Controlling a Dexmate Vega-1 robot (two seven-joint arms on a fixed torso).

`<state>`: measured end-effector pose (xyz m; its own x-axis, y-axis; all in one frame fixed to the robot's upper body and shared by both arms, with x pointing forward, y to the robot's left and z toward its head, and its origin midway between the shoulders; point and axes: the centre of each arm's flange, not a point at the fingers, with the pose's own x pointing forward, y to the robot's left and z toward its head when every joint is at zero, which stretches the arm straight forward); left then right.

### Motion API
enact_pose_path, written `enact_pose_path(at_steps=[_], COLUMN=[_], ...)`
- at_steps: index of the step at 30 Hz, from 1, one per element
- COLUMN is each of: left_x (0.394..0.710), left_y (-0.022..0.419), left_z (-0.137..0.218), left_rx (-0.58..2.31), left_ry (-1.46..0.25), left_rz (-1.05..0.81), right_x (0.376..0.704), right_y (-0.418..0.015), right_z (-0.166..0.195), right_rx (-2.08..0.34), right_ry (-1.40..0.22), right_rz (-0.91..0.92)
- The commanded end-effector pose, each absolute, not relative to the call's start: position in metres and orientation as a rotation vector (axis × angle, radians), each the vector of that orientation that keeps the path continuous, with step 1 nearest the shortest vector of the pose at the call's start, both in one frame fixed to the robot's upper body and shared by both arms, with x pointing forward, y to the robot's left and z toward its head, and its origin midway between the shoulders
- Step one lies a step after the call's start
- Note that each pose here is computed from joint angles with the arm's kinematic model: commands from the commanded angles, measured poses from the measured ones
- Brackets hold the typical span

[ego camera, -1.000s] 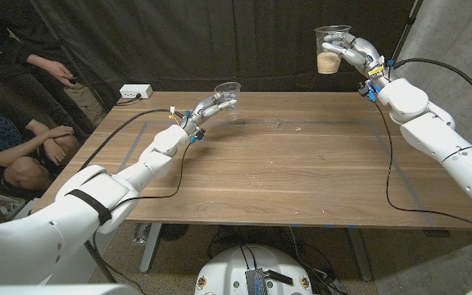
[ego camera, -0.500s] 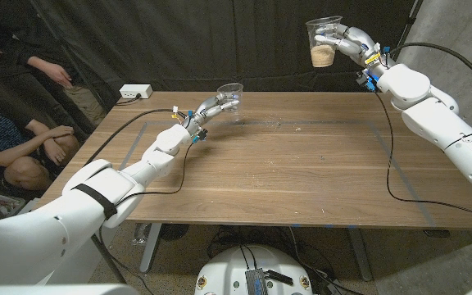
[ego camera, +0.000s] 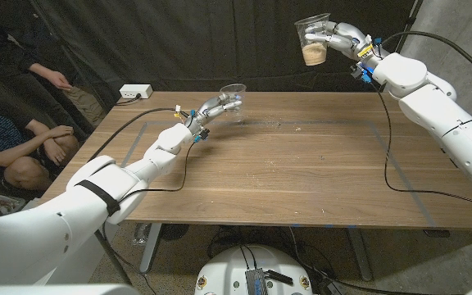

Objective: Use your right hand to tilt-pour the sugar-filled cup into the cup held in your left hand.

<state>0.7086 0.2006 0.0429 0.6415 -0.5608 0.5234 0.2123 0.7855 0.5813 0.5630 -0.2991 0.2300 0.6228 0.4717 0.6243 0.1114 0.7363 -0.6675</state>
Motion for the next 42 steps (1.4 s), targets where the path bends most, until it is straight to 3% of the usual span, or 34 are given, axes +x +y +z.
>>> enact_pose_path(at_steps=[1, 42], left_x=[0.709, 0.687], left_y=[0.191, 0.192], left_z=[0.048, 0.044], left_rx=[0.542, 0.542], left_ry=[-0.746, -0.832], left_rz=[-0.495, -0.546], right_x=[0.566, 0.583], right_y=[-0.28, -0.218], right_z=[0.241, 0.235], right_rx=[-0.771, -0.993], right_ry=[-0.885, -0.747], right_rz=[0.299, 0.513])
